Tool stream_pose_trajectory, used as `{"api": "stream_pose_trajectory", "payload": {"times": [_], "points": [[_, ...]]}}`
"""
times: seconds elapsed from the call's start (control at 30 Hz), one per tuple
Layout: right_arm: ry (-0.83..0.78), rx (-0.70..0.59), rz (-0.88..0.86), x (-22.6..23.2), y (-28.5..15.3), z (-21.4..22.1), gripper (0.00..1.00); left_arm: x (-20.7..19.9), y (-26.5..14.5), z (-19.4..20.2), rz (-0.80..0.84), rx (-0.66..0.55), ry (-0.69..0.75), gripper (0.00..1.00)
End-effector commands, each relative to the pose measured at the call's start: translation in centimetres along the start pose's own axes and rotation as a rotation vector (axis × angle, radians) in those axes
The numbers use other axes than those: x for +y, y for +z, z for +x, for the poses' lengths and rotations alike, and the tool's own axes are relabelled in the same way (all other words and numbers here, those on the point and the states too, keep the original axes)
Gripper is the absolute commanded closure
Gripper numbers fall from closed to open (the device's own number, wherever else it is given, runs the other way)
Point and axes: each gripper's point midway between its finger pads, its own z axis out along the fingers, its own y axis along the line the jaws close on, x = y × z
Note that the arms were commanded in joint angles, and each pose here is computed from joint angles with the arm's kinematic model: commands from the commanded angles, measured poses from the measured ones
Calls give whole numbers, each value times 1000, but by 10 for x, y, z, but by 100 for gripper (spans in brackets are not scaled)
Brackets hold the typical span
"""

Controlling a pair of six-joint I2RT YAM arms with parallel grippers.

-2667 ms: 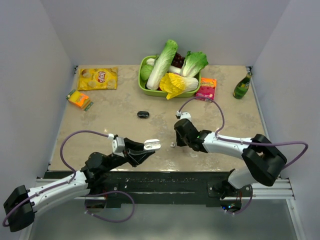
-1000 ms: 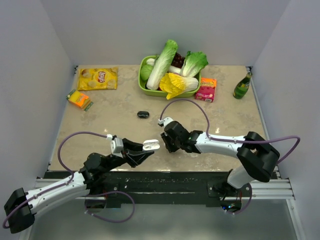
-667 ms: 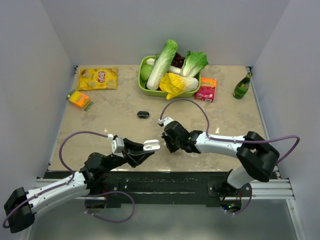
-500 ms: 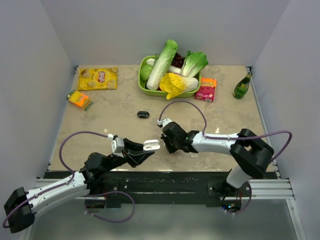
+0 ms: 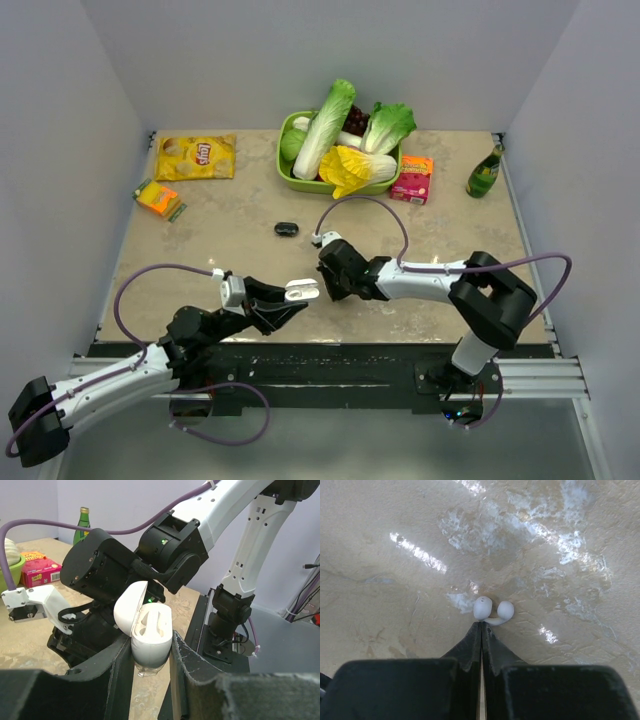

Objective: Insert the wireless bluetooth earbuds into the charging case
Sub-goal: Move the earbud to the center of the board.

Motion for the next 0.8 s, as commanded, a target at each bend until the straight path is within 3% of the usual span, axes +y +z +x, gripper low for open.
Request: {"api": "stream_pose_trajectory", "payload": {"times": [0.0,0.7,0.77], "points": [[63,-75,75,-17,9,-27,100,4,-7,18,-14,24,-13,100],[91,-160,4,7,34,-99,100,2,-7,15,-4,13,-17,100],[79,-188,-27,12,25,-108,90,1,-7,13,0,10,-16,100]]}}
